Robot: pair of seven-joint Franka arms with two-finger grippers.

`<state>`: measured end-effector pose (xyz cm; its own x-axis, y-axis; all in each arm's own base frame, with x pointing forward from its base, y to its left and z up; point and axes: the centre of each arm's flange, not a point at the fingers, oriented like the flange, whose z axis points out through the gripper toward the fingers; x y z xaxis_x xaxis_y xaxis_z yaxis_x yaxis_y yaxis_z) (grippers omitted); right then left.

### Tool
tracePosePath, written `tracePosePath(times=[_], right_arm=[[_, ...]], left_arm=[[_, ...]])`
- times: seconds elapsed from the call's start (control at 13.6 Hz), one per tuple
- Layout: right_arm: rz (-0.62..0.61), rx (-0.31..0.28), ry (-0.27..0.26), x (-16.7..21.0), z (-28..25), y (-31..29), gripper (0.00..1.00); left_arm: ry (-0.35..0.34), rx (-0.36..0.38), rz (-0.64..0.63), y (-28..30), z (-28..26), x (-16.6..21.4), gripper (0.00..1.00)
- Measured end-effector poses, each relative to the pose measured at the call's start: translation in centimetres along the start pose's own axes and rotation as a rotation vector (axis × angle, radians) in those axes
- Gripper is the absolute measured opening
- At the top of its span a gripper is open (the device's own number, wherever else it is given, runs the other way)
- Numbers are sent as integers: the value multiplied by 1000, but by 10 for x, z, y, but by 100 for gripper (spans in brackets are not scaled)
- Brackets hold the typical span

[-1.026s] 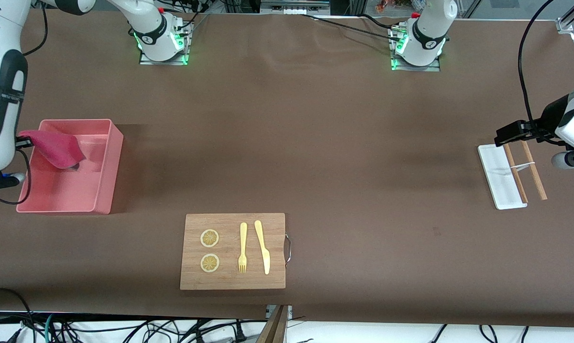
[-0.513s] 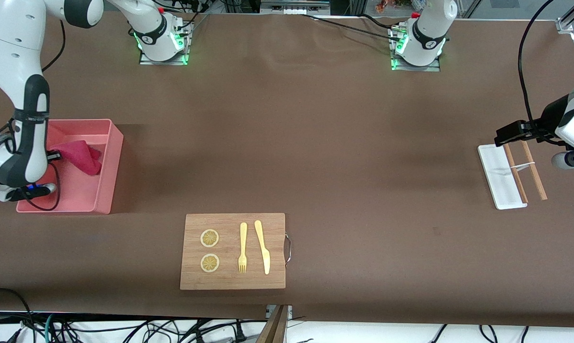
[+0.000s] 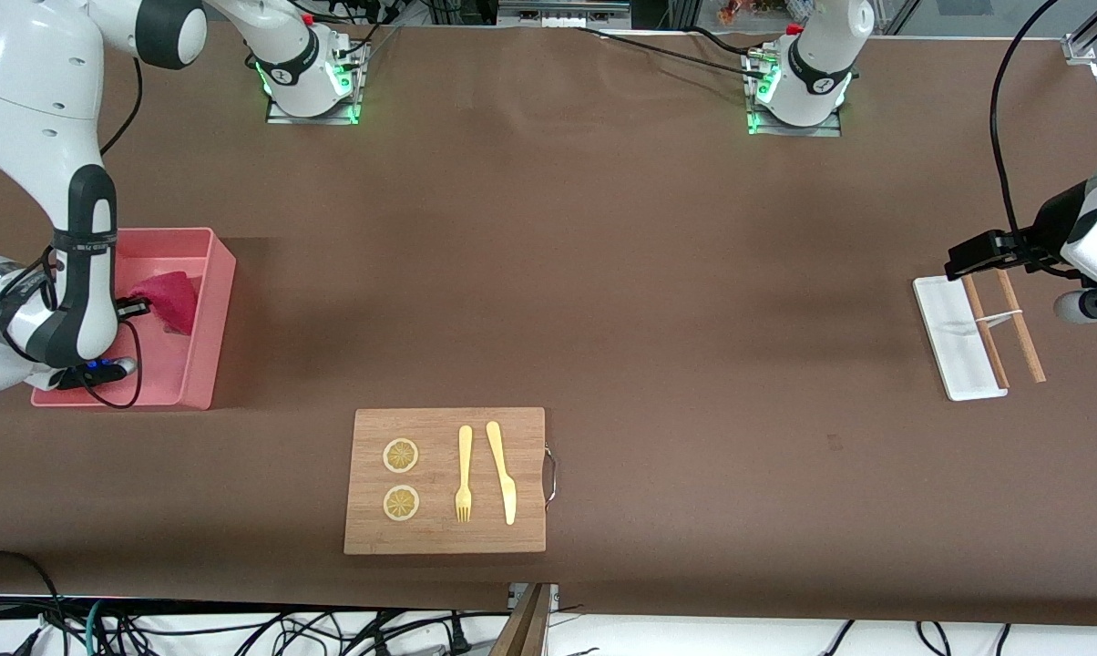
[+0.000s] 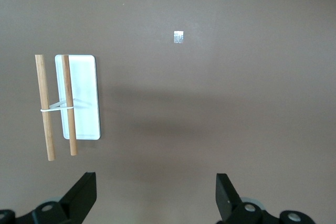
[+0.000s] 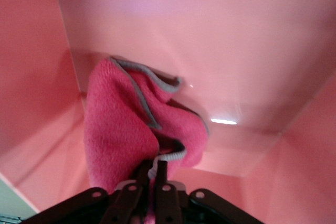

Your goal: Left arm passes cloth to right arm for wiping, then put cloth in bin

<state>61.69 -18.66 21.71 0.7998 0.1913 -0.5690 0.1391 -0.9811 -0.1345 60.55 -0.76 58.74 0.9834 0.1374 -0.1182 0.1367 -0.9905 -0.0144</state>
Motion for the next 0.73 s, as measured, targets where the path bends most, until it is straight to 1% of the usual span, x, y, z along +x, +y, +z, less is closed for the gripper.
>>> tracePosePath(times=[0.07, 0.15, 0.29, 0.37, 0.44, 0.51, 0.59, 0.73], right_arm=[[-1, 4, 3, 1, 1, -1, 28], [-3, 4, 7, 2, -1, -3, 37], [-10, -8, 29, 2, -14, -6, 57], [-15, -16, 44, 1, -25, -8, 67], [-21, -17, 50, -1, -38, -12, 78], [-27, -12, 47, -6, -52, -18, 90], [-35, -7, 45, -11, -67, -24, 99], [-41, -7, 46, -20, -97, -36, 100]], left_arm=[[0, 0, 0, 0, 0, 0, 100], [0, 0, 0, 0, 0, 0, 100], [0, 0, 0, 0, 0, 0, 100], [0, 0, 0, 0, 0, 0, 100], [0, 0, 0, 0, 0, 0, 100], [0, 0, 0, 0, 0, 0, 100], [0, 0, -1, 0, 0, 0, 100], [0, 0, -1, -1, 0, 0, 100]])
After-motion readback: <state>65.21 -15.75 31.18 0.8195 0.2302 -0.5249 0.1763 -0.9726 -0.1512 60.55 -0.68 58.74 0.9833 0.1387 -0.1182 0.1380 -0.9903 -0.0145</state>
